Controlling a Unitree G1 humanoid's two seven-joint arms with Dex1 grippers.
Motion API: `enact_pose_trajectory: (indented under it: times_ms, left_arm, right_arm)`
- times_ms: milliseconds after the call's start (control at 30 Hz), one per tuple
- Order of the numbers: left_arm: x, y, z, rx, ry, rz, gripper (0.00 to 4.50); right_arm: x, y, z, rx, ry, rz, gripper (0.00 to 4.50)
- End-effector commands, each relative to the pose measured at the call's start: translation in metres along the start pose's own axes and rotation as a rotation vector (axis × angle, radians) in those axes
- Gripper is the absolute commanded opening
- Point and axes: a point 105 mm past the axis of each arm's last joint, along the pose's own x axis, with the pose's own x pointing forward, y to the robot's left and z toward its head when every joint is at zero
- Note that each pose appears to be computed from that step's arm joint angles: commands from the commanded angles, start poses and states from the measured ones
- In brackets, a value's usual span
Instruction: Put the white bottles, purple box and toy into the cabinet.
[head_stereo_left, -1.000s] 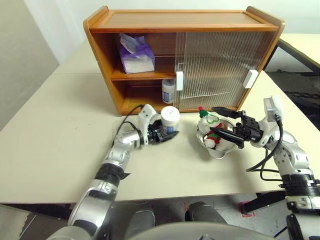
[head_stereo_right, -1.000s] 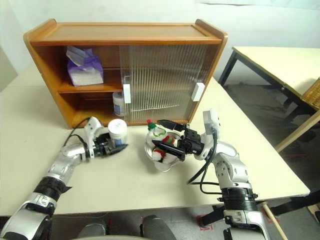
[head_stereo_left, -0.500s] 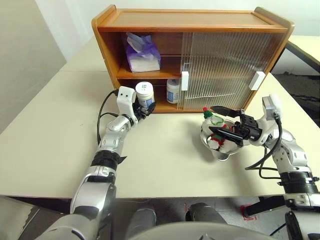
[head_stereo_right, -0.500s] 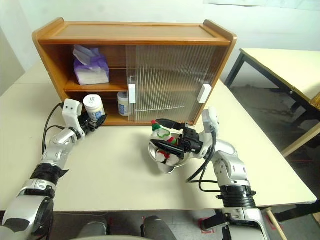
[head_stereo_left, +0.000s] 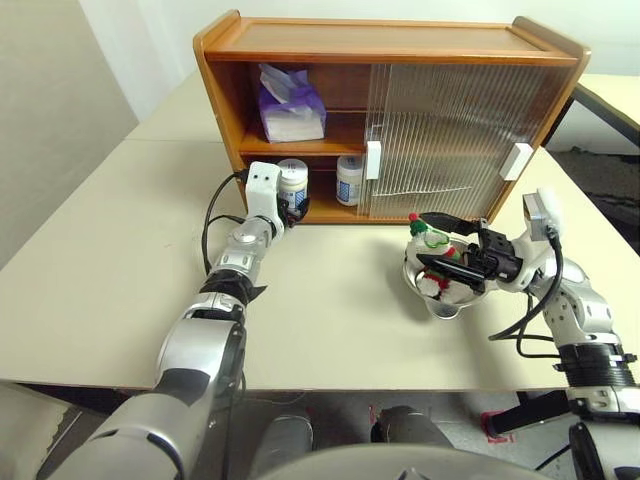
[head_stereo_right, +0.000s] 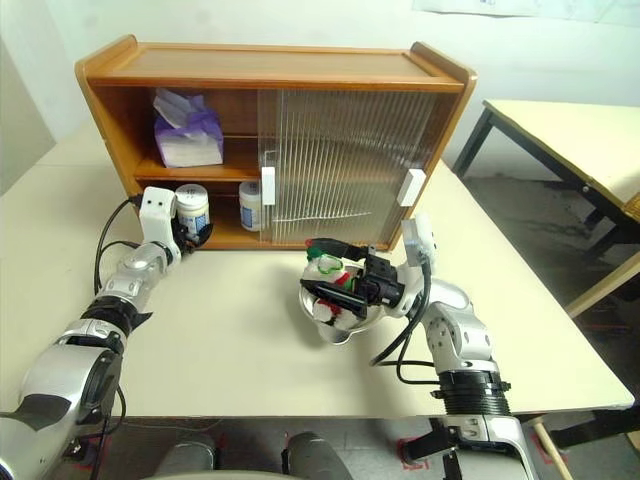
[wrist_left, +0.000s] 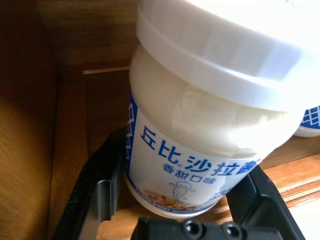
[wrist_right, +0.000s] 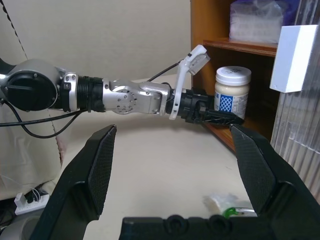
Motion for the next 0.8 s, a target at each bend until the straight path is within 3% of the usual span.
enact_pose_trajectory:
  times_ms: [33,500,800]
  left_arm:
    - [0.005,-0.003,0.017,0.009,-0.046,-0.003,3.18]
    - [0.007,-0.023,0.002,-0.012,-0.012,-0.037,3.18]
    - [0.011,-0.021,0.010,-0.020,-0.017,-0.005,3.18]
  right_arm:
    - [0.003,0.001,0.000,0.000,0.010,0.012,4.50]
    - [0.003,0.000,0.000,-0.003,0.011,0.018,4.50]
    - [0.005,0.000,0.000,0.000,0.014,0.027,4.50]
